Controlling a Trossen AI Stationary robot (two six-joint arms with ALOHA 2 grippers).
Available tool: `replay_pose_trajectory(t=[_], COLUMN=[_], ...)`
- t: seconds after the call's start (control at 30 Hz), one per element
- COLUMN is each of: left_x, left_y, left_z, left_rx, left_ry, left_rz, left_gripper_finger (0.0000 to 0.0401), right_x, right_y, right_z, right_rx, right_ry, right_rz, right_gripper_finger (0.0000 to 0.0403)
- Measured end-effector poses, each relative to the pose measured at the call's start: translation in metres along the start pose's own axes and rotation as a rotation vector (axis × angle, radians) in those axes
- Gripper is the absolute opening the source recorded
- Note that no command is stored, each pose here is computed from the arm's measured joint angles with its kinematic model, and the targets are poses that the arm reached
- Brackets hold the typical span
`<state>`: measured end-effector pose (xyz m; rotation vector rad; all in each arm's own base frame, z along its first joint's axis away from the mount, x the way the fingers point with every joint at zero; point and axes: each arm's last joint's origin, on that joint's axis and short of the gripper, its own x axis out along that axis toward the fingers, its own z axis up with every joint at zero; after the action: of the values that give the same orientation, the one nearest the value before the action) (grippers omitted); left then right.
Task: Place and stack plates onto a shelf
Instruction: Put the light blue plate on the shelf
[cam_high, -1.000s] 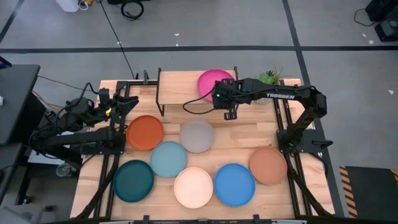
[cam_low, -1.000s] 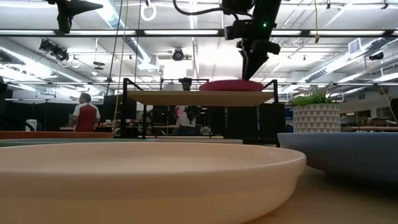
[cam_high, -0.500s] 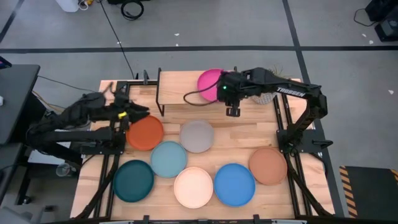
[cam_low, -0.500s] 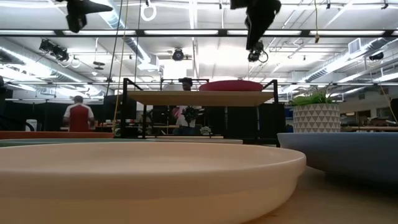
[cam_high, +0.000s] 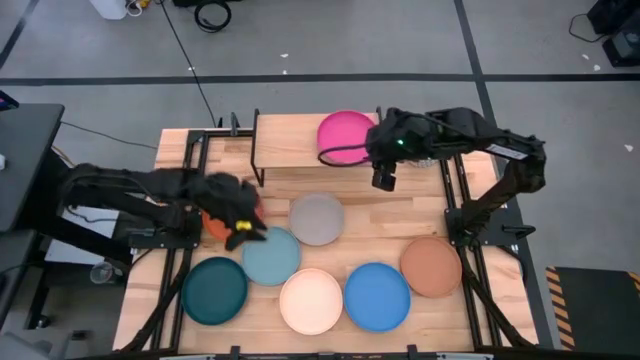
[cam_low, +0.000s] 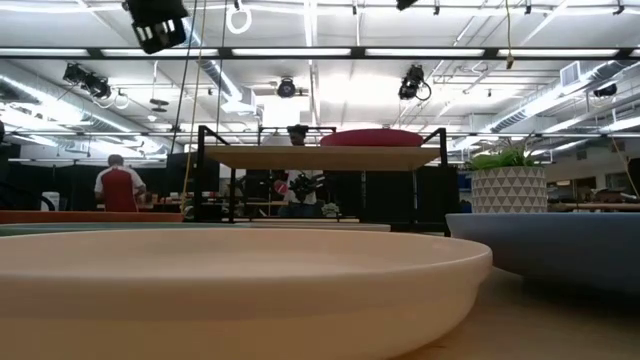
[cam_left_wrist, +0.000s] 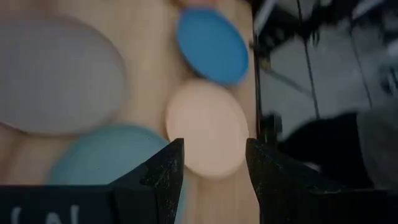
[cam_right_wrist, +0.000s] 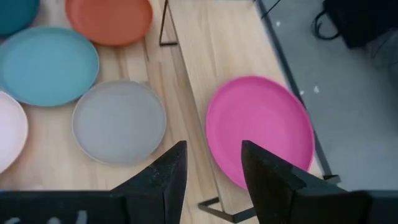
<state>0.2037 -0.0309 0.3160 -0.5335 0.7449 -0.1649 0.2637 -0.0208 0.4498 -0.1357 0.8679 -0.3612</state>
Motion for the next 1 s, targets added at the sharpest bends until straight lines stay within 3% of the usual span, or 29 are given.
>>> replay_pose_trajectory(t=[0.37,0.6,0.8,1.0], left_x=[0.08,0.125,0.148,0.161], left_y=[-0.036,-0.037,-0.038,-0.04], left_z=[-0.051,-0.08,-0.097,-0.104], left_rx=[0.257,0.244,0.295,0.344], left_ry=[0.328,0.485,0.517,0.463], left_rz=[0.116,0.202,0.263,0.311], left_gripper_finger=[0.018,0.018,0.018,0.018], right_x=[-0.016,-0.016,-0.016,-0.016], right_y=[0.013,0.014,0.014,0.014], right_z=[-0.004,-0.004,-0.004,-0.004], right_rx=[-0.025,-0.029,-0.044,-0.053], right_ry=[-0.042,-0.042,-0.043,-0.043], right_rz=[-0.078,-0.078,-0.078,-0.076], right_gripper_finger=[0.0158,0.0158,0.0158,0.0158])
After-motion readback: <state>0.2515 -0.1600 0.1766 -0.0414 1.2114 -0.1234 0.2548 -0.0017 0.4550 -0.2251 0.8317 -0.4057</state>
